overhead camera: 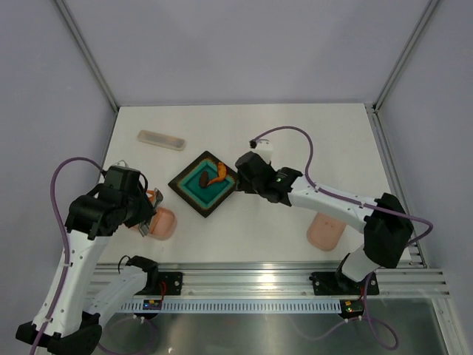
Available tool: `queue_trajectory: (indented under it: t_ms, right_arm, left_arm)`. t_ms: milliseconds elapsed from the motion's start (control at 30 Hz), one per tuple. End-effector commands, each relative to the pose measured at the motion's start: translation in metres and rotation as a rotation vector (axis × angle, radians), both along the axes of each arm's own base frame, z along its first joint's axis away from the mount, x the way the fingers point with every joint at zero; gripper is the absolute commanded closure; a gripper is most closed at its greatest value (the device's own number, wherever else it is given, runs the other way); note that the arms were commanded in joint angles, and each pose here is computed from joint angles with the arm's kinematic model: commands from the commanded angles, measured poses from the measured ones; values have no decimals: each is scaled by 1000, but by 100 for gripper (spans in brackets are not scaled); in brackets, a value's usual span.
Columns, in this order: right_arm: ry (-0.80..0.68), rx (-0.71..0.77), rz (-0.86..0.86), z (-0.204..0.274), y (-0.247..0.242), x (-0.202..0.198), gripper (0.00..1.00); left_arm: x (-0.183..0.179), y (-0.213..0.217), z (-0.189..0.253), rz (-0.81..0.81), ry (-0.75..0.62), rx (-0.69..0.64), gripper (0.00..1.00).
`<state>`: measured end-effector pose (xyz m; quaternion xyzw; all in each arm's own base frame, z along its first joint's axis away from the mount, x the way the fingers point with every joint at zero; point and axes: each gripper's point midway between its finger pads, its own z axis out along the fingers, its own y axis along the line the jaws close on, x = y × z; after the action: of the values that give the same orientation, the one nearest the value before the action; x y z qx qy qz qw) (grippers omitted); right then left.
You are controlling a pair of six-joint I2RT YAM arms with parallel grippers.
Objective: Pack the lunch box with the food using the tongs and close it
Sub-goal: Place the fake food in the packing box.
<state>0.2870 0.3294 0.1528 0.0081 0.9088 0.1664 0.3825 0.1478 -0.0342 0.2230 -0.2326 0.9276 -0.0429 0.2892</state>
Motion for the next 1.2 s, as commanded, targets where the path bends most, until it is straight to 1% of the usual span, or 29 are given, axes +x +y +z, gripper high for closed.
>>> queue_trajectory:
  t_ms: [0,33,167,267,433,800,1167]
  right_arm:
    - [-40,28,-95,17,-36,3,41]
    - [-33,3,-121,9,-50,7,41]
    - [-18,-24,-163,0,-75,10,41]
    - [-11,-28,-169,-4,-80,9,41]
    - [13,-26,-163,-11,-77,6,41]
    - [19,-33,-163,-14,-77,6,40]
    - [31,-41,-143,-19,-72,7,40]
  left_arm:
    - [-33,-1,-21,-41,122,-16,100]
    - [-37,-1,-24,-40,131,-18,100]
    - [-49,-2,-31,-33,168,-36,100]
    - [-58,-4,-36,-28,191,-62,100]
    - [-65,-7,-44,-21,209,-84,100]
    - [-68,-4,-54,-8,246,-69,100]
    - [-76,-10,-59,-27,252,-111,100]
